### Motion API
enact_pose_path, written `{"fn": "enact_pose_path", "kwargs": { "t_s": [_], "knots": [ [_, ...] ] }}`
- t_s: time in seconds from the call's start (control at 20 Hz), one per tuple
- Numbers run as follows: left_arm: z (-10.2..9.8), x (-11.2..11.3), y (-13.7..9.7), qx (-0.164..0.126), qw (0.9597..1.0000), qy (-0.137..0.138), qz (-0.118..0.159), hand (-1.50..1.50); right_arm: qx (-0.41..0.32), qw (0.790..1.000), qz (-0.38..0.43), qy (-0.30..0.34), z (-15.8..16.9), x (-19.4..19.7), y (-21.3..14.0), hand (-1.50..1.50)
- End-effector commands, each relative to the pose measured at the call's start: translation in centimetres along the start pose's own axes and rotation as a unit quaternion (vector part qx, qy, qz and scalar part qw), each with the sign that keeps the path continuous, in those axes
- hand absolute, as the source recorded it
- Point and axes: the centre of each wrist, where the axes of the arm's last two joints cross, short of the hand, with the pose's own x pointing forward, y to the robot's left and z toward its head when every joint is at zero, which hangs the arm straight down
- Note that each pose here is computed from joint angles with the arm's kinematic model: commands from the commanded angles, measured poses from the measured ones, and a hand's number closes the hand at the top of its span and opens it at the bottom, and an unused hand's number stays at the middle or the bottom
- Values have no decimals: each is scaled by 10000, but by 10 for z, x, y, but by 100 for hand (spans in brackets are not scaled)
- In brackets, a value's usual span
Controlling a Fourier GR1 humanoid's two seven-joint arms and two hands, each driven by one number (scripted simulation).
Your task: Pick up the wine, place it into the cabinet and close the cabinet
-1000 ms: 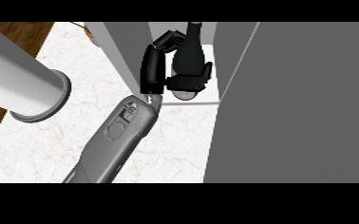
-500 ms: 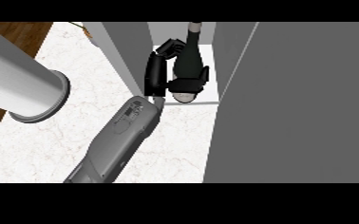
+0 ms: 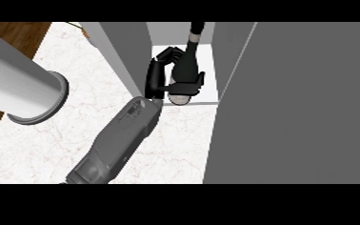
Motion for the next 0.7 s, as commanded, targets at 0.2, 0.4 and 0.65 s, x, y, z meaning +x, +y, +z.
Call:
{"fn": "enact_pose_path", "kwargs": {
  "t_s": [0.2, 0.4, 0.65],
  "knots": [
    [-5, -23, 17, 288, 9996, -56, -46, 150, 308, 9995, -53, 2, 10, 8, -8, -150],
    [-8, -18, 13, 372, 9990, -84, 224, 150, 347, 9993, -119, -53, 11, 1, -3, -150],
    [-15, -23, 20, 763, 9958, 142, 480, 150, 373, 9988, -270, -151, 13, 10, -11, -150]
  ]
}}
